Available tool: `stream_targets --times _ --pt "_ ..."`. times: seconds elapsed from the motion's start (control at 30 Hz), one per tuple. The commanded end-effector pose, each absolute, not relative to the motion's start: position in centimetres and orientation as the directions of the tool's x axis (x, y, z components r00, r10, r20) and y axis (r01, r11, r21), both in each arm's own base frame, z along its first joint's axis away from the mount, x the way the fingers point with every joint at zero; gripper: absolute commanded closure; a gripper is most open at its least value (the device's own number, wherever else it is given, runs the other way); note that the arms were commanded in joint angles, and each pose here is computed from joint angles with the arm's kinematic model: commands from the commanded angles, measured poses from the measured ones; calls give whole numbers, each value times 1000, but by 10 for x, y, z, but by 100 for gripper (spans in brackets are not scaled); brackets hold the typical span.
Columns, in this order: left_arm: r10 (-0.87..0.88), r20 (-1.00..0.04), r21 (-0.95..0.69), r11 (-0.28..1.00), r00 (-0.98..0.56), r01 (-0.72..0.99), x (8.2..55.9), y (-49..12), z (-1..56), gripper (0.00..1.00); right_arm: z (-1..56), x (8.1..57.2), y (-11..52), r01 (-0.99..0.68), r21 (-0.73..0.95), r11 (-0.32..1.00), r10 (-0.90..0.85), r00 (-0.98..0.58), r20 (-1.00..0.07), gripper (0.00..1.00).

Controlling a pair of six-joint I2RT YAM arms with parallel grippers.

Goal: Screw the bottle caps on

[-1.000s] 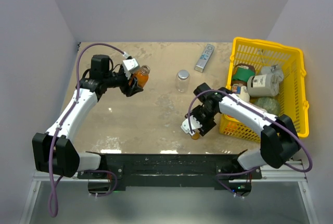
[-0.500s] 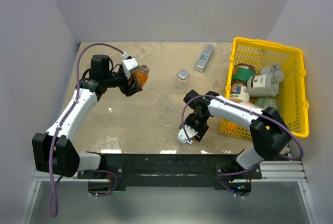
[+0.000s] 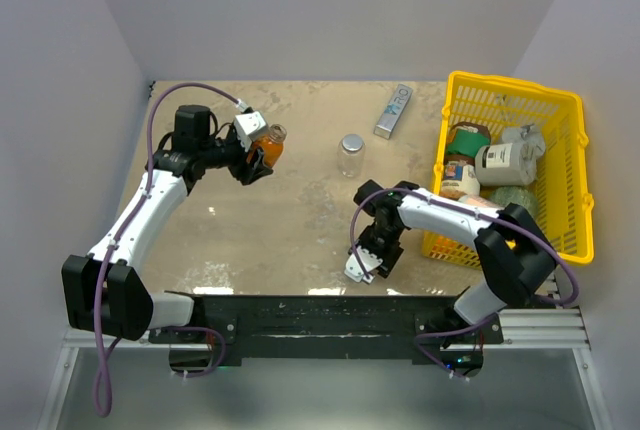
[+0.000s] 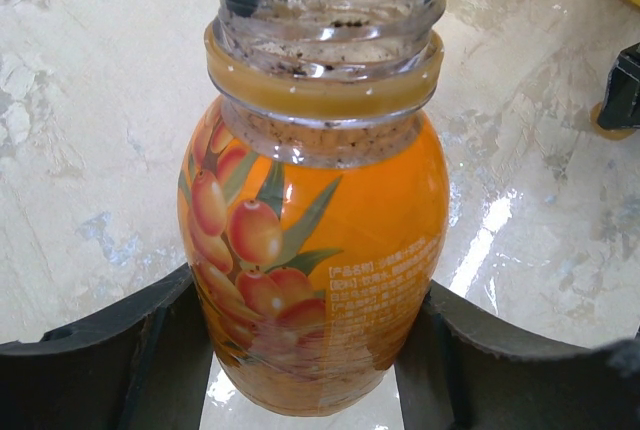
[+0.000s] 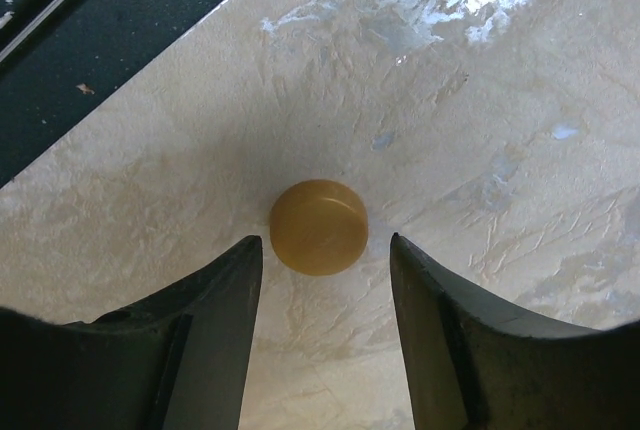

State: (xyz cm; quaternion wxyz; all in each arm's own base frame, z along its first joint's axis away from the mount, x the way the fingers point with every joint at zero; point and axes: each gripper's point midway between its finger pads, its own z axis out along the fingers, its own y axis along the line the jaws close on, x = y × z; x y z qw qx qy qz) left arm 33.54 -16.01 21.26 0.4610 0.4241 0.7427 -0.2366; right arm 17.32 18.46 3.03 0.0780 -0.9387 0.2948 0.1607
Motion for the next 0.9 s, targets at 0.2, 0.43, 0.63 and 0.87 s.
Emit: stream_targets --times 0.2,0.43,0.63,0.87 --pt "409 -896 87 541 -172 837 342 -158 234 100 18 177 195 -569 -65 -820 -514 781 -356 49" --pt "407 -897 85 541 -172 837 344 -158 234 100 16 175 190 -564 -51 -824 -515 784 -348 51" --pt "402 -898 78 540 -176 838 344 -159 232 100 18 179 193 -579 -101 -809 -520 785 -337 56" --pt "419 -891 83 527 -173 846 342 -158 228 100 29 182 203 -642 -111 -759 -567 734 -374 80"
